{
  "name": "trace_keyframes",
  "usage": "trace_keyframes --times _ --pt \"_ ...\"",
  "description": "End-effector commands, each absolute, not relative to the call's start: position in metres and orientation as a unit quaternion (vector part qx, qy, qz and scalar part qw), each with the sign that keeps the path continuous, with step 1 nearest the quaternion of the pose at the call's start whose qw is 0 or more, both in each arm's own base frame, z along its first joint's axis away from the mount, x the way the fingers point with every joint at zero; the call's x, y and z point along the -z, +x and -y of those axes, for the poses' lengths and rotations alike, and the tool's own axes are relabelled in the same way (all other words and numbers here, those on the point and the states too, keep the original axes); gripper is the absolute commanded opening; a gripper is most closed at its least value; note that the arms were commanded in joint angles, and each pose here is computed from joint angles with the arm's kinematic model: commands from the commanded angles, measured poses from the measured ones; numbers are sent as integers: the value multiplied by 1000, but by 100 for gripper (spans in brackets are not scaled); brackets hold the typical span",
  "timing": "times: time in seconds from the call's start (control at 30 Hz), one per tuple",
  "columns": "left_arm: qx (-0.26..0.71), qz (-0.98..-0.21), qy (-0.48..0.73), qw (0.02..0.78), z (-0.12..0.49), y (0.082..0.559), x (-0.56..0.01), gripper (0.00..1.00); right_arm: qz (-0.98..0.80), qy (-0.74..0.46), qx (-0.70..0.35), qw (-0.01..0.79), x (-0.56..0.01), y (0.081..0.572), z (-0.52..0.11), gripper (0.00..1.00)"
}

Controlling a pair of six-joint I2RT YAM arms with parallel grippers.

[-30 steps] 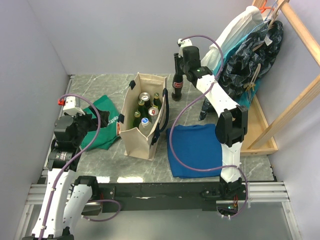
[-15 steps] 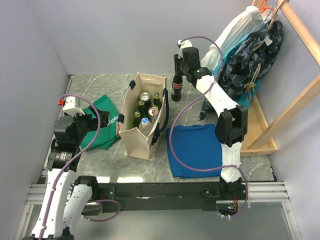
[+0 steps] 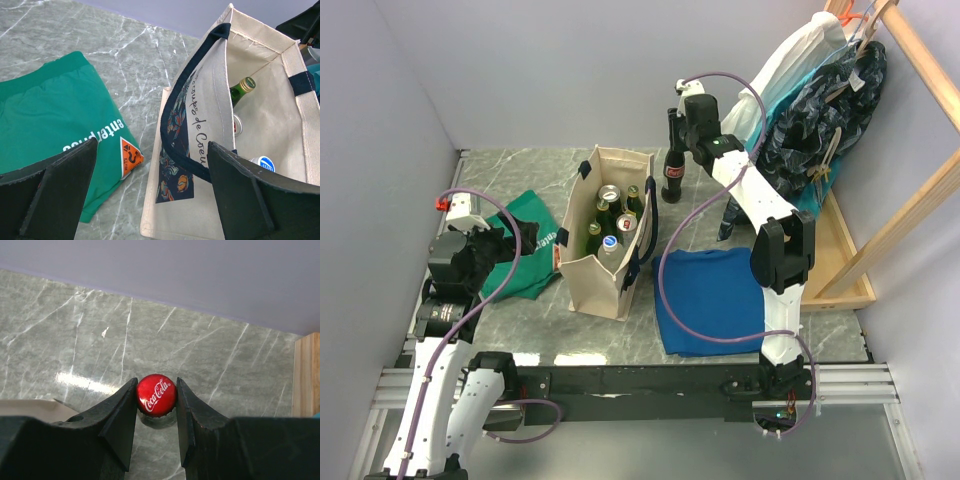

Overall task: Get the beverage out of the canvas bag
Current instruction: Place the drink at the center of the board.

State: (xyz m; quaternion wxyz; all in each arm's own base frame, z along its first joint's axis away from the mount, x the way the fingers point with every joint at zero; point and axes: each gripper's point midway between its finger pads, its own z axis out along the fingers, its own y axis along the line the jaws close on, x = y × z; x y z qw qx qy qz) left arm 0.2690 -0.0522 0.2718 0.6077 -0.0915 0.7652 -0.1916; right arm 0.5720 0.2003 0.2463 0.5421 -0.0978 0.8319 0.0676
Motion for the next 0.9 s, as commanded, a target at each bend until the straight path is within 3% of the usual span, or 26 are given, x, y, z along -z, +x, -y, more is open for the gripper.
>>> trace_keyframes --times 0.0,0.87 --pt "192 -752 -86 625 52 267 -288 96 -777 -86 -89 618 -307 584 -208 13" --pt "196 -753 -78 624 54 267 -288 96 -796 -102 -96 588 -288 569 -214 24"
